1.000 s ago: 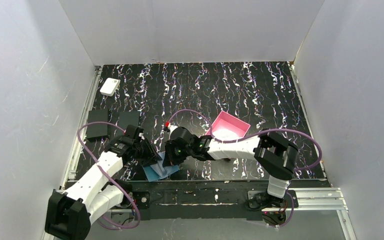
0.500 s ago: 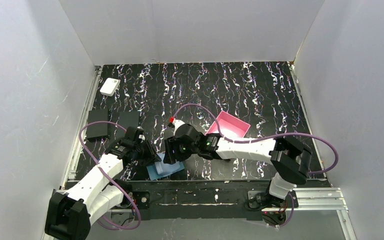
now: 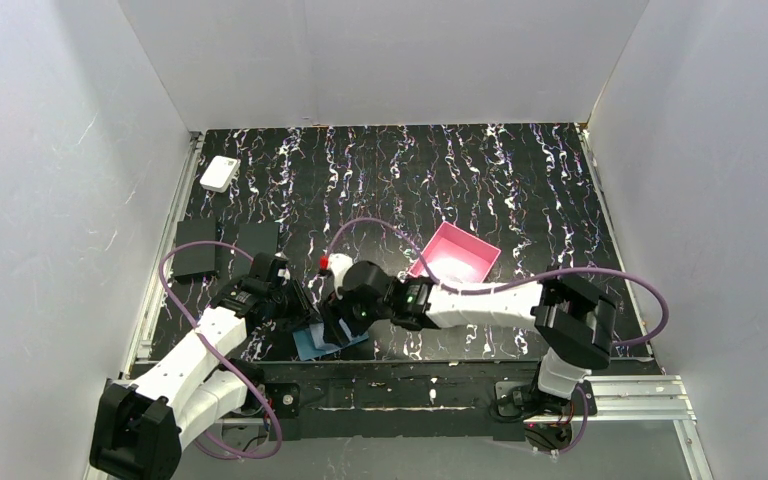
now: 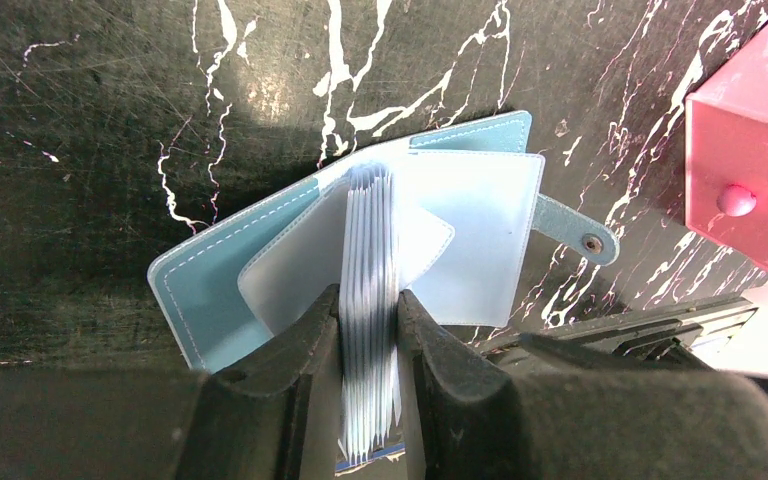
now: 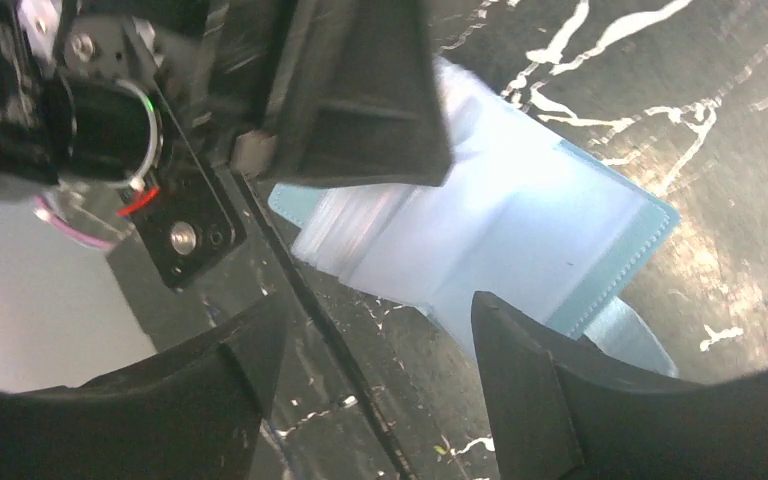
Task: Put the credit cards into the card holder
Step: Open the card holder.
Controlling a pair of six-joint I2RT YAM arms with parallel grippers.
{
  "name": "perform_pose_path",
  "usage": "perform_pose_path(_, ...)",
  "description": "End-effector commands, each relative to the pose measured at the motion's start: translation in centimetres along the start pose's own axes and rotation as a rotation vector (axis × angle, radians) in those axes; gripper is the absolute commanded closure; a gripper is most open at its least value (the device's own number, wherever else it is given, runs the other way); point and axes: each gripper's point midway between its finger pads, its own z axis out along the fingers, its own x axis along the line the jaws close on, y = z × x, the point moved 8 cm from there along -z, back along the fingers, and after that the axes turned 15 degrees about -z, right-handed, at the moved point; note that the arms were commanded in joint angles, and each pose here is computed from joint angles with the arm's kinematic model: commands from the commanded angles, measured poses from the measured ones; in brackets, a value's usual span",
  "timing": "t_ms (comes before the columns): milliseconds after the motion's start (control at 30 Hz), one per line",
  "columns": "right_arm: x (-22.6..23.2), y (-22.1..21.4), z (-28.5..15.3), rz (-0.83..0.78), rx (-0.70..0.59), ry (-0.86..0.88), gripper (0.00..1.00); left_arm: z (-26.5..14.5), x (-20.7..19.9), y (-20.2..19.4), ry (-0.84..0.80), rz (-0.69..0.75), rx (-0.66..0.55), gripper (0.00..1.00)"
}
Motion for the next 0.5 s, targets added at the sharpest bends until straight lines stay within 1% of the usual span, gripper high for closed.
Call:
perform_pose_path(0,1.2,0.1,-0.5,-0.404,-0.11,-0.102,0.23,0.1,0.8,-0.1,0.051,0.02,0.001,0.81)
perform_pose_path(67,1.0,-0.3,-0.8,-0.506,-0.156,-0.176,0.22,0.1,0.8,-0.1,0.054,0.02,0.003,0.81)
perform_pose_path(133,0.8,-0.6,-0.9,-0.559,-0.188,-0.185,0.21,0.1,0.7,-0.1,0.054,0.019,0.008,0.81)
perform_pose_path(200,0.2,-1.0,-0.6,-0.62,-0.175,-0.209,0.21,0.1,0.7,-0.1,0.053,0.02,0.01,0.81)
perform_pose_path(300,-0.2,-1.6,0.2,-0.657,-0.131,-0.236,0.21,0.1,0.7,-0.1,0.053,0.019,0.01,0.81)
perform_pose_path(467,0.5,-1.9,1.0,-0.674,-0.128,-0.217,0.21,0.1,0.8,-0.2,0.049,0.02,0.01,0.82)
